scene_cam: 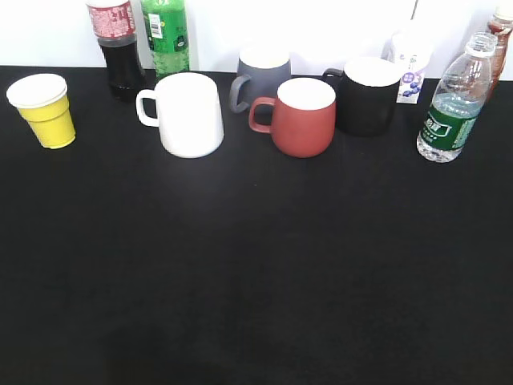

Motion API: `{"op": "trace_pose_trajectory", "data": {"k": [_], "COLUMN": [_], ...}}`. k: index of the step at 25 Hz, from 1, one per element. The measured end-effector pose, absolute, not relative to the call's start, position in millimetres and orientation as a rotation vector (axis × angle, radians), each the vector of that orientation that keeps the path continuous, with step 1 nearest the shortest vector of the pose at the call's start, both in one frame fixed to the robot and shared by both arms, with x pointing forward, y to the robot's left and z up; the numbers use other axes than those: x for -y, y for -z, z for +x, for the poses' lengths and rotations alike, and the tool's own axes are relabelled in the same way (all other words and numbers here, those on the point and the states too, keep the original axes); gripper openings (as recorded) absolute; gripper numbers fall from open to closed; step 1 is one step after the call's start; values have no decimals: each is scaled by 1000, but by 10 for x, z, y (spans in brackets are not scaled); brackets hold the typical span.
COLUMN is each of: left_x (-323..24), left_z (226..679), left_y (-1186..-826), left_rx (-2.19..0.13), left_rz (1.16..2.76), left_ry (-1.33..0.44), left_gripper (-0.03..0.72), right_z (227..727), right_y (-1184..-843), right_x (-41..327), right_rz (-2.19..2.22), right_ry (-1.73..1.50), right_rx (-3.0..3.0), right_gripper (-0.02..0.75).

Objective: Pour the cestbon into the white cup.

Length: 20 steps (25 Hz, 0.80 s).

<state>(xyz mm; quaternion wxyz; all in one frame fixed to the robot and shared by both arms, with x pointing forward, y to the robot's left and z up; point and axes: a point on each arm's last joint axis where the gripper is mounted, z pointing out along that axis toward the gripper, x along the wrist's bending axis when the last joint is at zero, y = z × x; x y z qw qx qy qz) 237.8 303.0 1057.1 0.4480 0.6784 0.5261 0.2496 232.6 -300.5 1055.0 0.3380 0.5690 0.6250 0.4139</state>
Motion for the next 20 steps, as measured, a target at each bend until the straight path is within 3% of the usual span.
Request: {"op": "trace_pose_trajectory", "data": {"k": [9,20], "left_x": [-3028,-3025], "left_z": [2307,2307], "left_y": [-10566,-10566], "left_rx": [-1587,-1606], "left_rz": [1431,1414], "left_ry": [-843,-855], "left_gripper": [319,319], "right_z": [2327,2327], "right_y": [-10552,-10552], "right_x": [2988,2988], "right_rz": [1616,1616], "right_ry": [-963,-963], "right_rx": [-1429,-1429], "right_gripper": [522,522]}}
